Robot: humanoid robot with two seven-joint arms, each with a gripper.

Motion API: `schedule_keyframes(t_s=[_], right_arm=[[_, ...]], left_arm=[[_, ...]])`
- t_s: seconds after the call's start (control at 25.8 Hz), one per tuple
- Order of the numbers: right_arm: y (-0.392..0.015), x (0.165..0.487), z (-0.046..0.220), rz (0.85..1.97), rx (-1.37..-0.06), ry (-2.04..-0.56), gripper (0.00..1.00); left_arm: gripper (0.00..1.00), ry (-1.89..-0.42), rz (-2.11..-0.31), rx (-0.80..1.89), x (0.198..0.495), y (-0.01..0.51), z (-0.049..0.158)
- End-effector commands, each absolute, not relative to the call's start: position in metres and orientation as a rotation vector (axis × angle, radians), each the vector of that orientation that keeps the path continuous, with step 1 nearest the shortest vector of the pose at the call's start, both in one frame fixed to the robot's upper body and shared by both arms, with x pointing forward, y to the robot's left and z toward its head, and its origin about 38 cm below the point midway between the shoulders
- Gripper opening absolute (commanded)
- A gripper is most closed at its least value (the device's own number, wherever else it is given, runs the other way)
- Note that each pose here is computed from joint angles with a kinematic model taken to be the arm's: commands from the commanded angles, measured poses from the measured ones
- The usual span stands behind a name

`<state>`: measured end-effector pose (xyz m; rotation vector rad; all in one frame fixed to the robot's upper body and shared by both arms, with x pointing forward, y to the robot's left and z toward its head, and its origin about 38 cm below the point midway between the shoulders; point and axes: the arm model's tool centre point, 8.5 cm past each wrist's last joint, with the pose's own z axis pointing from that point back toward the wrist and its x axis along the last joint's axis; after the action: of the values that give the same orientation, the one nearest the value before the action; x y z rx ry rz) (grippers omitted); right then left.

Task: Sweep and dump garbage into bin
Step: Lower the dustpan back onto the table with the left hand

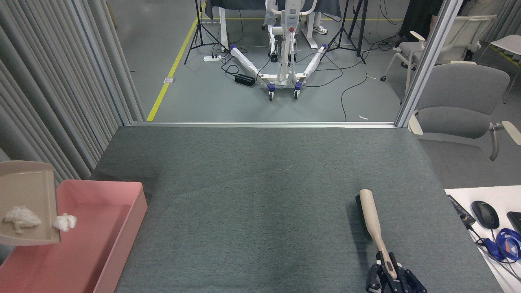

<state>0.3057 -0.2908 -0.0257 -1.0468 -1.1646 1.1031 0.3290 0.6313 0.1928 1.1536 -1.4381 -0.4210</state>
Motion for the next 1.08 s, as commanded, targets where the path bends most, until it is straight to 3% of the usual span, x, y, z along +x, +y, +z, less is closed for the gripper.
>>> schedule_keyframes(t_s=[0.0, 0.08, 0.15, 0.31, 0.43, 0.58, 0.74, 0.97, 1.05], right_arm=[[-0.292, 0.305, -0.026, 1.097, -1.051, -1.157, 0.38], [-0.292, 0.305, -0.025, 1.097, -1.052, -1.159, 0.48], [-0.292, 0.306, -0.024, 1.096, -1.054, -1.161, 0.58], [-0.291, 0.305, -0.023, 1.094, -1.058, -1.166, 0.68], [-0.29, 0.305, -0.019, 1.089, -1.067, -1.182, 0.71], [-0.289, 0.304, -0.009, 1.066, -1.1, -1.223, 0.75], [-0.295, 0.304, 0.006, 1.032, -1.15, -1.254, 0.77], [-0.301, 0.298, 0.023, 0.998, -1.199, -1.283, 0.79], [-0.3, 0.298, 0.025, 0.995, -1.2, -1.287, 0.81]], left_arm=[[0.0, -1.425, -0.454, 1.205, 0.329, 0.634, 0.2], [0.0, -1.455, -0.405, 1.179, 0.329, 0.635, 0.202], [0.0, -1.525, -0.243, 1.085, 0.327, 0.637, 0.201], [0.0, -1.623, 0.007, 0.765, 0.343, 0.607, 0.174], [0.0, -1.719, 0.065, 0.581, 0.363, 0.565, 0.176], [0.0, -1.735, 0.065, 0.315, 0.389, 0.461, 0.139], [0.0, -1.737, 0.004, 0.129, 0.395, 0.356, 0.094], [0.0, -1.62, -0.351, 0.32, 0.396, 0.254, 0.055], [0.0, -1.598, -0.381, 0.345, 0.397, 0.237, 0.05]])
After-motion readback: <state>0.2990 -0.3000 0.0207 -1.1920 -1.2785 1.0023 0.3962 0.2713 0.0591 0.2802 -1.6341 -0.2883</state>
